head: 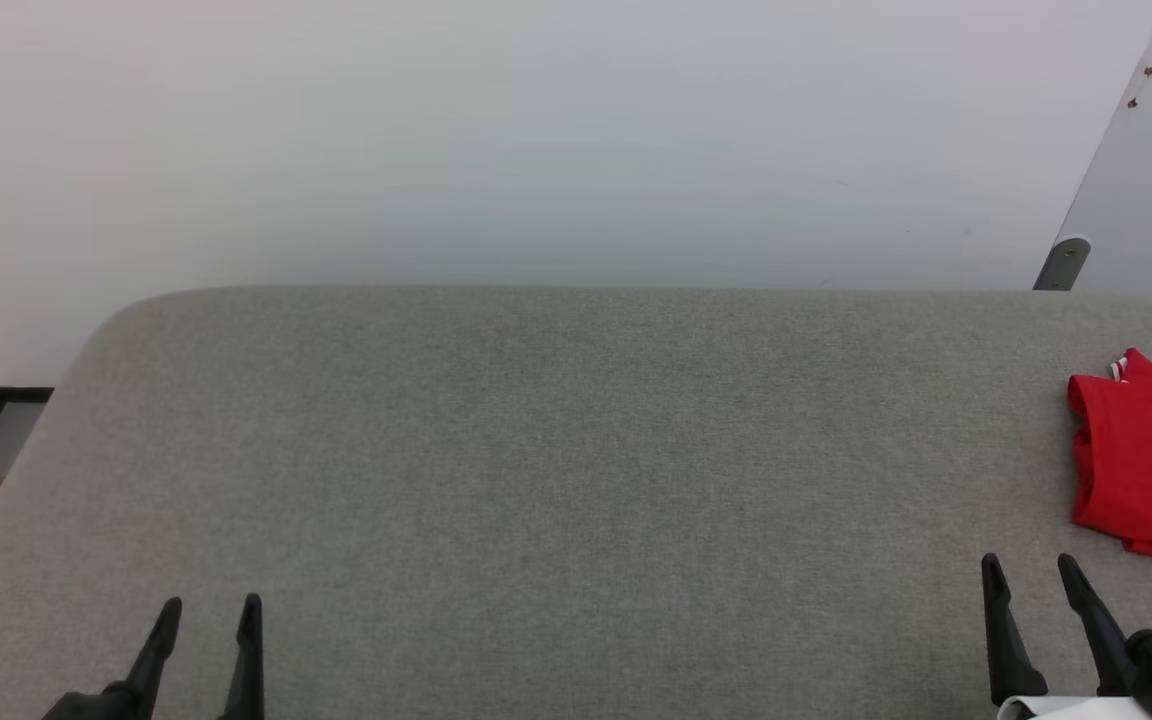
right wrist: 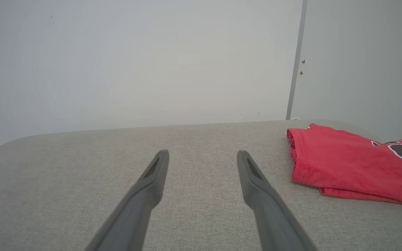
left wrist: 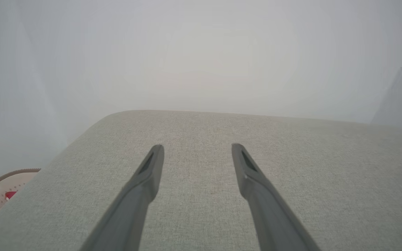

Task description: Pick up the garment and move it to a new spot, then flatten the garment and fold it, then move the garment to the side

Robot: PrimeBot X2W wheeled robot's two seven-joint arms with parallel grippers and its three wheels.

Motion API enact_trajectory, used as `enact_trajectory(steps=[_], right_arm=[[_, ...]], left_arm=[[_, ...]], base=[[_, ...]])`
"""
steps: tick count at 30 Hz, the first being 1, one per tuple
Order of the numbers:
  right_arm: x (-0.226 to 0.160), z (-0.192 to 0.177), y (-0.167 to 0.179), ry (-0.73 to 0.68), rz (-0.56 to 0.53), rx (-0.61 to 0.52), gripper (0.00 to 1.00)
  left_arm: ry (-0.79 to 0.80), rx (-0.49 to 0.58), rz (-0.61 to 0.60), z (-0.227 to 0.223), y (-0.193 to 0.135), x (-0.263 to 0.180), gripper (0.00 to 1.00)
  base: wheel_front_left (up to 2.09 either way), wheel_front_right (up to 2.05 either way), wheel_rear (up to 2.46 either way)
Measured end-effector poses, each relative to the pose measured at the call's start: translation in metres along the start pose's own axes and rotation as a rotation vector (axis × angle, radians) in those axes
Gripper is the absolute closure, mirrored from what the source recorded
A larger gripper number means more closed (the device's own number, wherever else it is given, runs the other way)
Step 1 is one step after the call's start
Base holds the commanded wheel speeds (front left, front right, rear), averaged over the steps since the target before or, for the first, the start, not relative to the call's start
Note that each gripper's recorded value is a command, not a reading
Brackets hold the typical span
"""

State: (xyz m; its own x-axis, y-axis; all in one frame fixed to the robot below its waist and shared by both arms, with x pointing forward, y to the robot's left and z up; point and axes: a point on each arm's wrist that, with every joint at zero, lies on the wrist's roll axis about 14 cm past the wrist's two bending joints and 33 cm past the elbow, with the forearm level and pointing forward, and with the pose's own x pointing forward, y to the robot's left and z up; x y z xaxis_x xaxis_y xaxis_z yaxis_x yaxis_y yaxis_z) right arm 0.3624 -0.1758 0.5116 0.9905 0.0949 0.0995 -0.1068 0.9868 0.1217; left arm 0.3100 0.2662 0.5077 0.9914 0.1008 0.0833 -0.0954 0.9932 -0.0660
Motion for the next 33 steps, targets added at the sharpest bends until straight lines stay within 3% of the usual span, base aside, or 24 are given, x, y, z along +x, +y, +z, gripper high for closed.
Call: enact_trajectory(steps=[17, 18, 23, 33], right_arm=[[-0.001, -0.002, -0.001, 0.005, -0.006, -0.006, 0.0], [-0.001, -0.003, -0.001, 0.009, -0.006, -0.005, 1.0], [-0.01, -0.024, -0.003, 0.082, -0.024, 0.012, 1.0], [-0.01, -0.028, -0.011, 0.103, -0.082, 0.195, 1.0]], left_arm=[[0.011, 0.001, -0.024, -0.002, -0.004, 0.003, 0.0], [0.016, -0.001, -0.024, -0.004, -0.005, 0.002, 1.0], [0.085, -0.045, -0.009, -0.027, -0.009, -0.007, 1.0], [0.107, -0.228, 0.035, -0.03, -0.01, -0.001, 1.0]], base=[[0.0, 0.0, 0.0], [0.0, 0.0, 0.0], [0.0, 0.0, 0.0], [0.0, 0.0, 0.0]])
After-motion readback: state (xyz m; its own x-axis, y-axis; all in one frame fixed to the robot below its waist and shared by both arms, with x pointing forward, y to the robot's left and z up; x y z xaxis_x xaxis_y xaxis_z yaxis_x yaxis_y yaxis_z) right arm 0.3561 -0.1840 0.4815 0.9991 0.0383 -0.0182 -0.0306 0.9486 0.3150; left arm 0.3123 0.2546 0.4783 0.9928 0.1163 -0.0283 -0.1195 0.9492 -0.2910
